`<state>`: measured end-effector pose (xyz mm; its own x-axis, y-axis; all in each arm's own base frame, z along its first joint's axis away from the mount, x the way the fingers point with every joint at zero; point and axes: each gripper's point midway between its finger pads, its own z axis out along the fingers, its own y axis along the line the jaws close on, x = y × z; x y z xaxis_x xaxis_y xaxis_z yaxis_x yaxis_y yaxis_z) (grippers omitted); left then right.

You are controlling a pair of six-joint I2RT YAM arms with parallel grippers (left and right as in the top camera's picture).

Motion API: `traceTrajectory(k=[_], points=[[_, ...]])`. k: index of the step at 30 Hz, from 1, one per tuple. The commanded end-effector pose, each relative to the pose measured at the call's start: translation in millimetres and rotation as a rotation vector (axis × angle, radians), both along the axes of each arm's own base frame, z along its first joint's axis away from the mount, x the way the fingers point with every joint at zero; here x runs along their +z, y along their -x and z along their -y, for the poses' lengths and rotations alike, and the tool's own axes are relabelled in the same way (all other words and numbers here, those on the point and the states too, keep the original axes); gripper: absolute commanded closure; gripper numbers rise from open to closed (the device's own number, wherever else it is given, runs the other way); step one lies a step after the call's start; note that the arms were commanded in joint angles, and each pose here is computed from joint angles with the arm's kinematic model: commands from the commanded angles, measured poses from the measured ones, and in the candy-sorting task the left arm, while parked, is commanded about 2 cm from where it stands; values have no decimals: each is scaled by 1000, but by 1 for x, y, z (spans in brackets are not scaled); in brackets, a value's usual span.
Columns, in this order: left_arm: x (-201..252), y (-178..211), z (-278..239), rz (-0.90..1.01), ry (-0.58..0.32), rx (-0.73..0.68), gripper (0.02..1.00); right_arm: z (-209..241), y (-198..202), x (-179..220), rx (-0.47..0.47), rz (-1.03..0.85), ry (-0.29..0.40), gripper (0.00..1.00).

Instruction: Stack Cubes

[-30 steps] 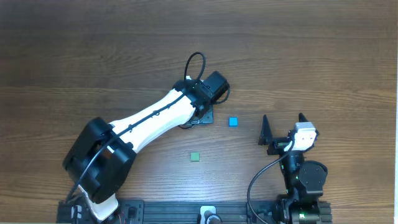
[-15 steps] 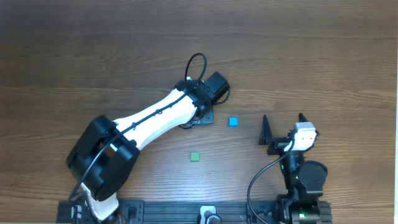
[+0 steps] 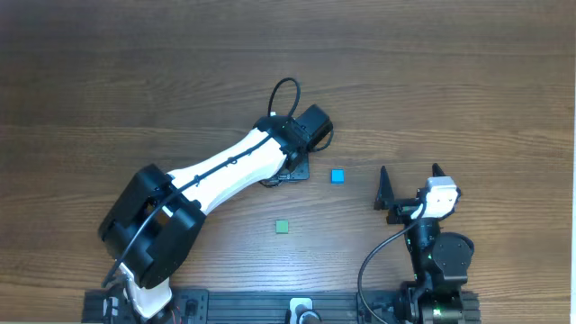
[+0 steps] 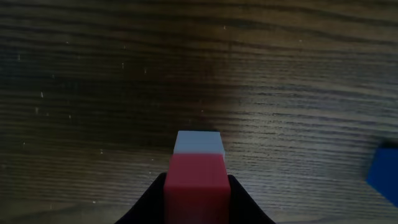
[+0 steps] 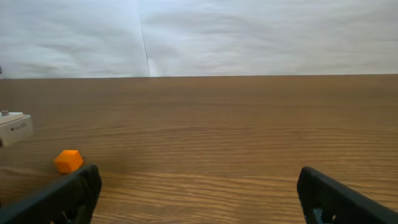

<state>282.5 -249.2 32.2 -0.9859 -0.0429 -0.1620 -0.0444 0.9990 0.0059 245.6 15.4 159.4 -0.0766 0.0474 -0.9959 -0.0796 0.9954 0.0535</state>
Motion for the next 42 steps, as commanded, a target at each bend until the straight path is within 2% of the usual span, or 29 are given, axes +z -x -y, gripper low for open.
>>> traceTrajectory(k=[1, 6, 11, 14, 17, 21, 23, 27, 35, 42], points=[[-8, 3, 0, -19, -8, 23, 726, 0, 0, -3, -4, 0, 6, 9], [-8, 3, 0, -19, -8, 22, 529, 0, 0, -3, -4, 0, 6, 7], [-8, 3, 0, -19, -8, 22, 408, 0, 0, -3, -4, 0, 6, 9], [-3, 0, 0, -2, -6, 25, 275, 0, 0, -2, -4, 0, 6, 7], [15, -12, 0, 59, 8, 38, 231, 0, 0, -3, -4, 0, 6, 9], [44, -44, 6, 147, 40, 48, 202, 0, 0, -3, -4, 0, 6, 7], [62, -73, 10, 193, 71, 52, 191, 0, 0, -3, -4, 0, 6, 9], [58, -108, 8, 198, 80, 56, 202, 0, 0, -3, -4, 0, 6, 7], [3, -122, 3, 123, 52, 41, 242, 0, 0, -2, -4, 0, 6, 7], [-13, -121, 5, 100, 45, 39, 259, 0, 0, -2, -4, 0, 6, 7]])
